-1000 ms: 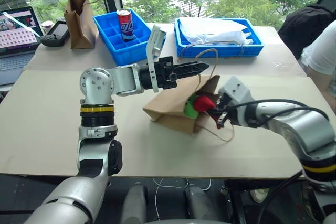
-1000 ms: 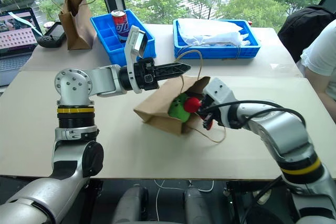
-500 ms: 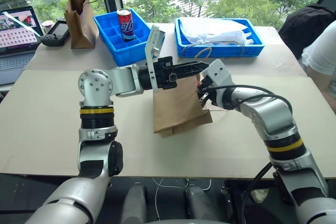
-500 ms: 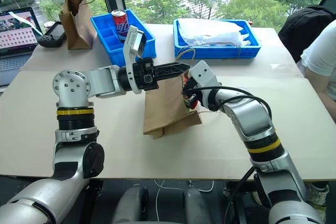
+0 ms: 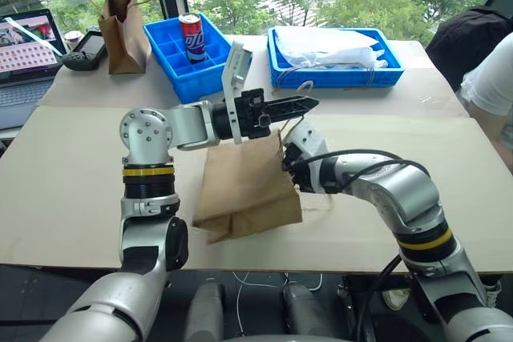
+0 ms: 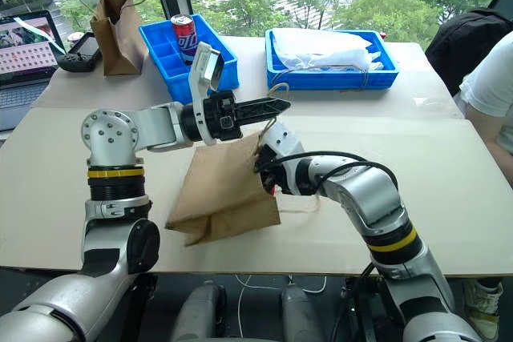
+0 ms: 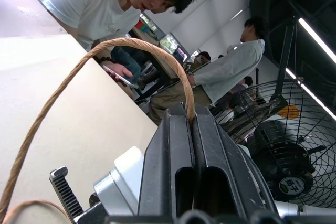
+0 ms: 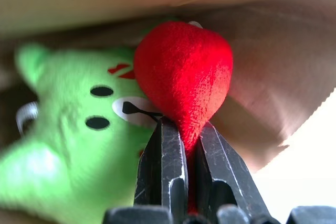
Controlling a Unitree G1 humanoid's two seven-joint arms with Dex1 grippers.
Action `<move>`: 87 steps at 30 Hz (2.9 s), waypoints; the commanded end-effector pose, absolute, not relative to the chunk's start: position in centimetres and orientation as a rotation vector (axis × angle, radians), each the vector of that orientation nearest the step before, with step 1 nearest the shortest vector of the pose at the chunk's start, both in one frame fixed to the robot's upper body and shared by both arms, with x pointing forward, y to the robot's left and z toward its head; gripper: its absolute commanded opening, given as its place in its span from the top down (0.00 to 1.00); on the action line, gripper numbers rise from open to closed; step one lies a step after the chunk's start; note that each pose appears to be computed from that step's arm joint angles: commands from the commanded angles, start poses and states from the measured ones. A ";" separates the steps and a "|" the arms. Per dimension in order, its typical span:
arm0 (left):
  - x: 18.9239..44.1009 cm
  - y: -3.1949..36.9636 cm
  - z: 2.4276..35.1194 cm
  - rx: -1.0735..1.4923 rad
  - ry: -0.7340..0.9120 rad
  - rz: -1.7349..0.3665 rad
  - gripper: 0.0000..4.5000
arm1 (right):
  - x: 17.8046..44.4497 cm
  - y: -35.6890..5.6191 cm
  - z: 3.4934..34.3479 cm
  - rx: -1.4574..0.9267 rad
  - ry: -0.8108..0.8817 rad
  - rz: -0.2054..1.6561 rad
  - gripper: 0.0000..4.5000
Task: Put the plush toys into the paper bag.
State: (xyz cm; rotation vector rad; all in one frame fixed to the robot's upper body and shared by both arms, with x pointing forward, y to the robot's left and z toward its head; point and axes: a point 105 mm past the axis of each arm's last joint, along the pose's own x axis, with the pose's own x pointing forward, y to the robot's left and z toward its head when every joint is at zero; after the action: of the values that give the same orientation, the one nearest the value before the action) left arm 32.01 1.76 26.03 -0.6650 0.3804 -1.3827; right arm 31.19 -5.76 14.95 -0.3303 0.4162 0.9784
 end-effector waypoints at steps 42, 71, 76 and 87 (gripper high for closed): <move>30.1 -0.4 26.6 -0.628 0.317 -1.478 1.00 | 32.1 -7.7 15.3 -0.169 0.139 0.701 0.32; 29.4 -0.8 25.9 -0.634 0.358 -1.508 1.00 | 29.6 -22.6 10.4 0.306 0.408 0.299 0.03; 29.4 -0.5 26.2 -0.624 0.348 -1.500 1.00 | 30.9 -21.1 9.9 0.399 0.396 0.294 0.03; 29.8 0.8 26.3 -0.607 0.323 -1.442 1.00 | 26.8 -23.2 10.0 0.923 0.323 0.260 0.03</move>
State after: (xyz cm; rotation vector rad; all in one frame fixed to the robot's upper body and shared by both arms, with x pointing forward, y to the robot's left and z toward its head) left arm 30.48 0.79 25.34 -0.6219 0.3658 -1.4068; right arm 27.85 -22.98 9.58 0.8816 0.3275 0.2505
